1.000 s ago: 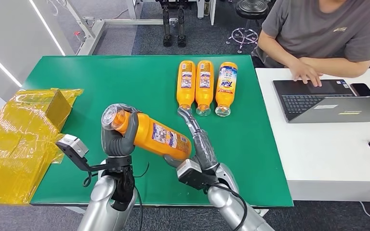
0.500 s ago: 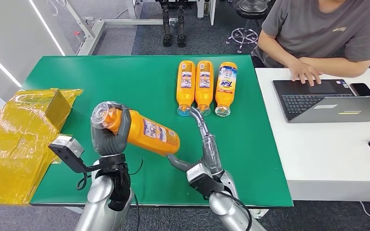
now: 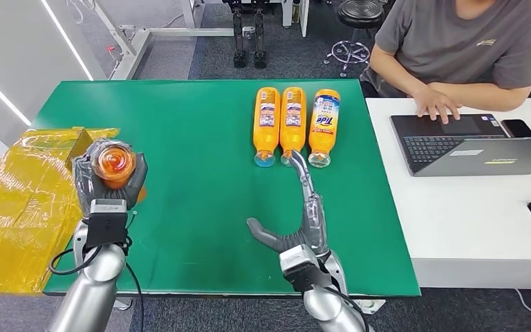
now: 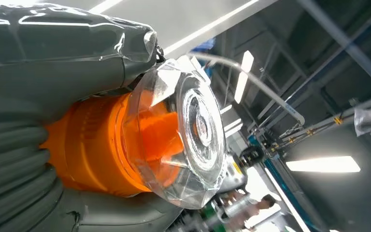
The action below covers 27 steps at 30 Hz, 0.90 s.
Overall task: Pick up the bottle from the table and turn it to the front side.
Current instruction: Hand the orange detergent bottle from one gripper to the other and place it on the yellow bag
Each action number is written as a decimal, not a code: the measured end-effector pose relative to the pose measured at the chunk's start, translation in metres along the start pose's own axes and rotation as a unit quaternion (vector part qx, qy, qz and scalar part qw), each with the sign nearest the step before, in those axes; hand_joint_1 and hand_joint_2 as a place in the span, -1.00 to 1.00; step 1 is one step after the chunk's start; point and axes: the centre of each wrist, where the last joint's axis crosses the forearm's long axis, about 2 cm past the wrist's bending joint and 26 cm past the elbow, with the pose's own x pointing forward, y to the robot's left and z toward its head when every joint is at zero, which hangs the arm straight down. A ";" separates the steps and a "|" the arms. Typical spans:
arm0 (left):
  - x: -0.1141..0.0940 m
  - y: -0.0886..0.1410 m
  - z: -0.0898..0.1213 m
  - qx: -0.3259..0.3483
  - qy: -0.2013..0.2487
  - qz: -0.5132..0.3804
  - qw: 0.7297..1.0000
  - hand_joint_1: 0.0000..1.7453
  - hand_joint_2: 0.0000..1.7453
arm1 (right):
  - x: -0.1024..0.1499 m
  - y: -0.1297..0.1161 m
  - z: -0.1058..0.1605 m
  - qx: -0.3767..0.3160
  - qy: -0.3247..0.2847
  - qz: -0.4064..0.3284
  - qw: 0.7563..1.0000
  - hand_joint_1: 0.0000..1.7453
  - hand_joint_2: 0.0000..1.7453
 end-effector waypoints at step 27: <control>-0.123 0.022 0.013 -0.434 -0.001 -0.336 0.836 1.00 1.00 | 0.015 -0.006 -0.009 -0.031 -0.021 -0.020 0.999 -1.00 1.00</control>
